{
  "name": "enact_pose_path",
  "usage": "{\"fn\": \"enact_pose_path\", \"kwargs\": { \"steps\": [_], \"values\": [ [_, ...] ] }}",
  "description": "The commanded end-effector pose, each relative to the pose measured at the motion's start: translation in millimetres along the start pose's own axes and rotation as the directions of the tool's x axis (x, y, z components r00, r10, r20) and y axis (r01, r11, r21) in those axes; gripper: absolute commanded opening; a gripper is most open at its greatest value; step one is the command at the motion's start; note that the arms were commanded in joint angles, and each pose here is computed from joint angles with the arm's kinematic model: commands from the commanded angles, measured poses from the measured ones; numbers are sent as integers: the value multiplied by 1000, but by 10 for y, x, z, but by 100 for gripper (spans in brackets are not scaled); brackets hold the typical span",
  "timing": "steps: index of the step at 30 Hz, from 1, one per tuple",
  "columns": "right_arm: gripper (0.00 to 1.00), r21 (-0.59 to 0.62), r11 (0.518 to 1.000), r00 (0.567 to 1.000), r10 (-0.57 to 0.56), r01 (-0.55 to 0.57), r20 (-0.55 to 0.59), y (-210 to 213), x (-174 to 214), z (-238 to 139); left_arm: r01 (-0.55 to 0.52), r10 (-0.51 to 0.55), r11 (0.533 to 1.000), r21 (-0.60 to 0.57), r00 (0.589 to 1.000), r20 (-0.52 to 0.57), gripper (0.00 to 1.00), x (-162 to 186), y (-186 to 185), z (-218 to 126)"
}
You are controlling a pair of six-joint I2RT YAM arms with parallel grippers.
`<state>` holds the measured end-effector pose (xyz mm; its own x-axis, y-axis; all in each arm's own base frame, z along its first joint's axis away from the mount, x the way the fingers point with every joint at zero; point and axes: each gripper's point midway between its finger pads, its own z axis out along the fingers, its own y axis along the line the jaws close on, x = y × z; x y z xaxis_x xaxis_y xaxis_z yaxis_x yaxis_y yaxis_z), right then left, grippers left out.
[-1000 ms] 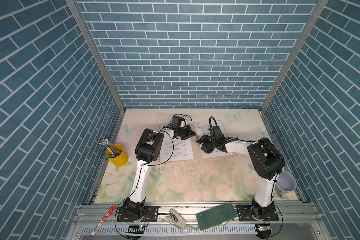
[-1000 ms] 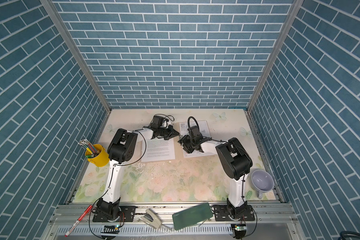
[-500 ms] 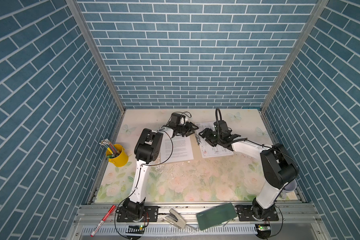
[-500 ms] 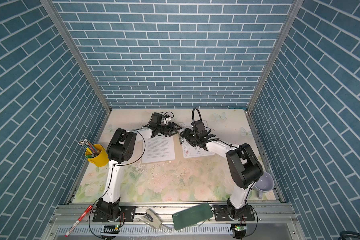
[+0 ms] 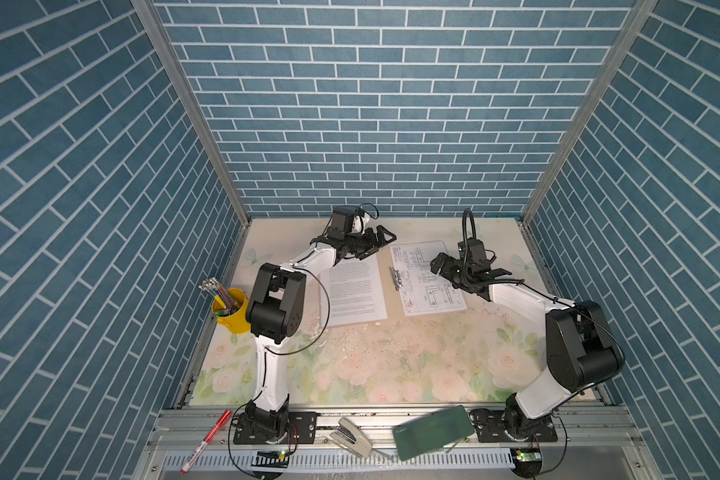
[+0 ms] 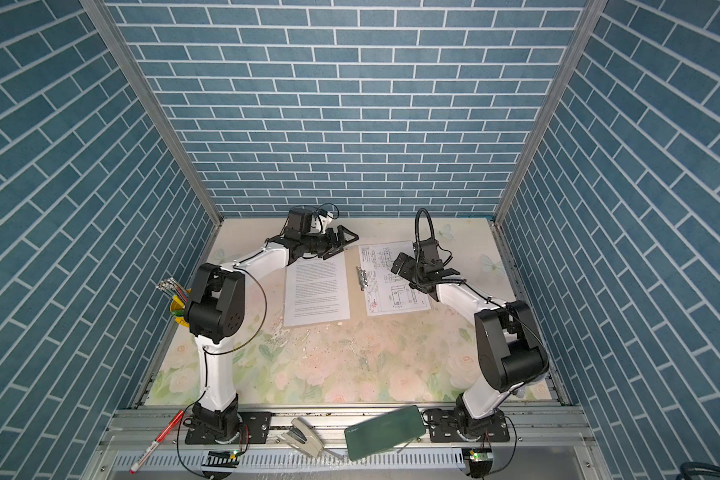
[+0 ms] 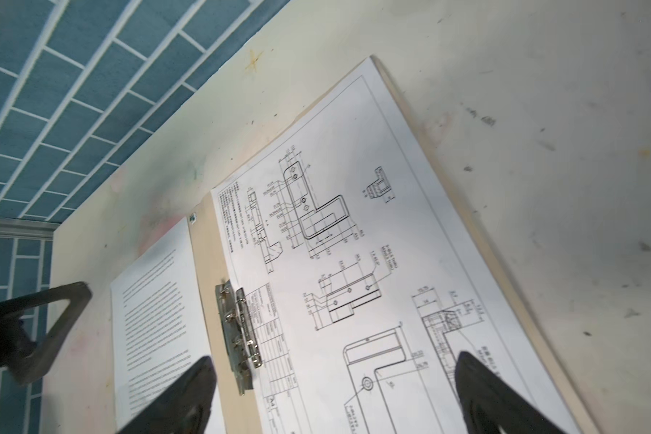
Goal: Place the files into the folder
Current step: 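Lift both grippers off the clip and draw them apart to the folder edges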
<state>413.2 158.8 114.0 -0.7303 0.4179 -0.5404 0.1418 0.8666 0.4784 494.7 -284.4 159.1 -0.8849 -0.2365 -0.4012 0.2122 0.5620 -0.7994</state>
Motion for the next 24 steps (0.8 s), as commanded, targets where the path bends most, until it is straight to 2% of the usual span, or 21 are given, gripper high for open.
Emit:
{"fn": "enact_pose_path", "kwargs": {
  "steps": [1, 5, 8, 17, 20, 24],
  "values": [
    [98, 95, 994, 999, -48, 47, 13, -303, -5, -65, 2, -1, 992, -126, 1000, 7, 100, 57, 343, -195],
    [99, 131, 991, 999, -32, 29, 17, -481, -19, -68, -25, 33, 966, -256, 999, 30, 100, 61, 557, -510],
    [99, 156, 988, 999, -10, 3, 40, -631, -43, -70, -33, 57, 928, -372, 997, 53, 100, 83, 758, -801],
    [98, 178, 983, 1000, 30, -31, 7, -993, 48, 60, 129, -61, 825, -550, 988, 141, 100, 266, 1591, -1735],
    [97, 188, 982, 999, 38, -34, -14, -1086, 71, 119, 154, -85, 806, -572, 986, 146, 100, 351, 1734, -1888],
    [97, 188, 981, 998, 55, -48, -31, -1170, 104, 195, 159, -121, 803, -574, 987, 105, 100, 477, 1826, -1838]
  ]
}}
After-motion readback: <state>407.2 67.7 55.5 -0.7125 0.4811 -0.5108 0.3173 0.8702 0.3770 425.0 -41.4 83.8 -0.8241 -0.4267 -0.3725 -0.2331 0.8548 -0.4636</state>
